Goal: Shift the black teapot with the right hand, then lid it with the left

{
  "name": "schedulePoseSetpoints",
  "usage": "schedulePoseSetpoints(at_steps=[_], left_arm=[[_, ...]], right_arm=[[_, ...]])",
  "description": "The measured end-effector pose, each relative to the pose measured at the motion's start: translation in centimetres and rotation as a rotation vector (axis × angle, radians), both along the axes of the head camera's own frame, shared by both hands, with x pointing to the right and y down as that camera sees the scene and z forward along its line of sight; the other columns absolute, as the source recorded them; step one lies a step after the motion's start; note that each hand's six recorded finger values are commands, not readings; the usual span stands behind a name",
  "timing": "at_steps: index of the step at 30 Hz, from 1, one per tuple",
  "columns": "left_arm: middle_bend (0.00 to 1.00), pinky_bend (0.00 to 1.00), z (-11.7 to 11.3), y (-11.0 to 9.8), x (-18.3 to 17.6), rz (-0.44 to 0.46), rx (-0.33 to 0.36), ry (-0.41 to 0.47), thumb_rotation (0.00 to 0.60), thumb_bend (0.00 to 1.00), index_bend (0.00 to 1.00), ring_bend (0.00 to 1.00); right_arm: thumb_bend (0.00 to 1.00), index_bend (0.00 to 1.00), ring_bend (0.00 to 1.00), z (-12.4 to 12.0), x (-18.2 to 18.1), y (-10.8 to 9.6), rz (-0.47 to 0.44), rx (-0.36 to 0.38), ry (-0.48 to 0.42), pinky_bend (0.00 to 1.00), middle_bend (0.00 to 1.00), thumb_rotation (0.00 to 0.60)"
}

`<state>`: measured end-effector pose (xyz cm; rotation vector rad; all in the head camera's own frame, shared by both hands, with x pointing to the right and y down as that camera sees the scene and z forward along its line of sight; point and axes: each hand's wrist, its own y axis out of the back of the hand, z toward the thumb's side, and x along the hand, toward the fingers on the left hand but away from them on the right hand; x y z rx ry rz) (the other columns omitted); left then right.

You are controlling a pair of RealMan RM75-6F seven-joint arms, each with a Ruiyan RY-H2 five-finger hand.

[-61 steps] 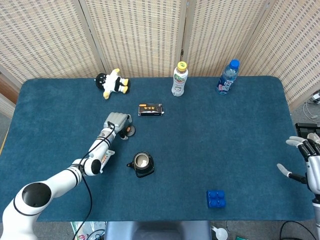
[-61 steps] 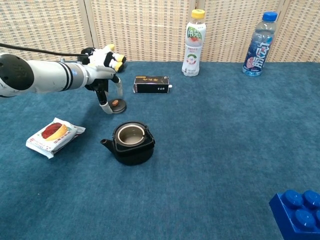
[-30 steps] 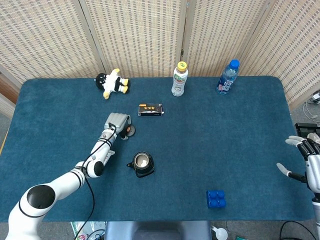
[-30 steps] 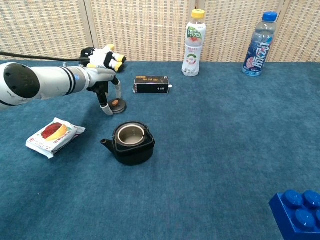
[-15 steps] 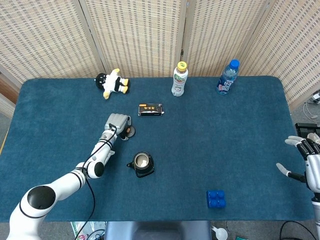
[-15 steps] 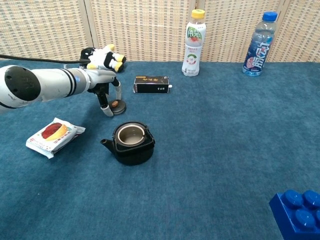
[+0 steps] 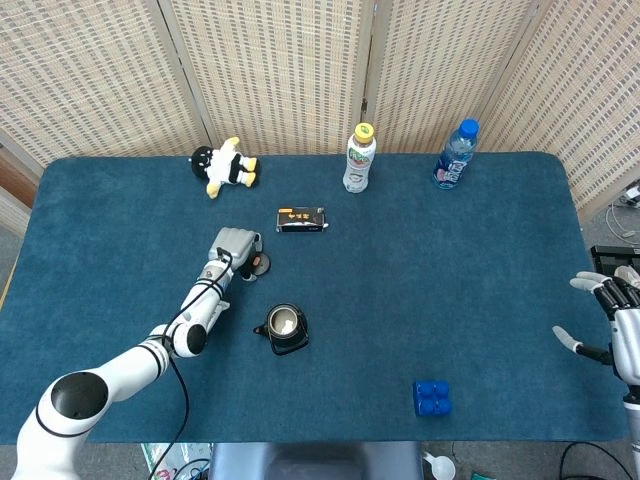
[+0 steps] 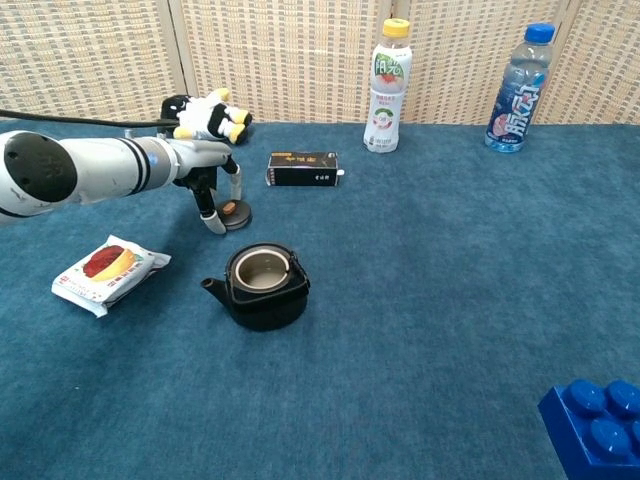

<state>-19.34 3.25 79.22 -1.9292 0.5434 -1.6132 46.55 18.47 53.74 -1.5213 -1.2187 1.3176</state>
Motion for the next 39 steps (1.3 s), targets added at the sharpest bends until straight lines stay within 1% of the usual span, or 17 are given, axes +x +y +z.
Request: schedulePoseSetpoints(at_steps=[20, 28, 32, 39], left_arm=[[1.00, 1.00, -1.9, -0.1, 0.1, -0.001, 0.009, 0.051, 0.600, 0.14, 0.43, 1.00], [1.00, 1.00, -4.1, -0.4, -0.2, -0.007, 0.032, 0.070, 0.600, 0.14, 0.43, 1.00], [1.00, 1.00, -5.4, 0.0, -0.2, -0.008, 0.020, 0.092, 0.600, 0.14, 0.43, 1.00], [1.00, 1.00, -8.6, 1.0, -0.1, -0.004, 0.009, 0.136, 0.600, 0.14, 0.43, 1.00]], right_arm=[[0.06, 0.32, 0.21, 0.1, -0.2, 0.0, -0.009, -0.006, -0.003, 0.26, 0.28, 0.600], [0.06, 0.32, 0.21, 0.2, -0.7, 0.3, -0.027, -0.011, -0.007, 0.26, 0.28, 0.600], [0.06, 0.32, 0.21, 0.2, -1.0, 0.4, -0.039, -0.011, -0.009, 0.26, 0.28, 0.600], [0.06, 0.32, 0.21, 0.1, -1.5, 0.7, -0.056, -0.010, -0.013, 0.26, 0.28, 0.600]])
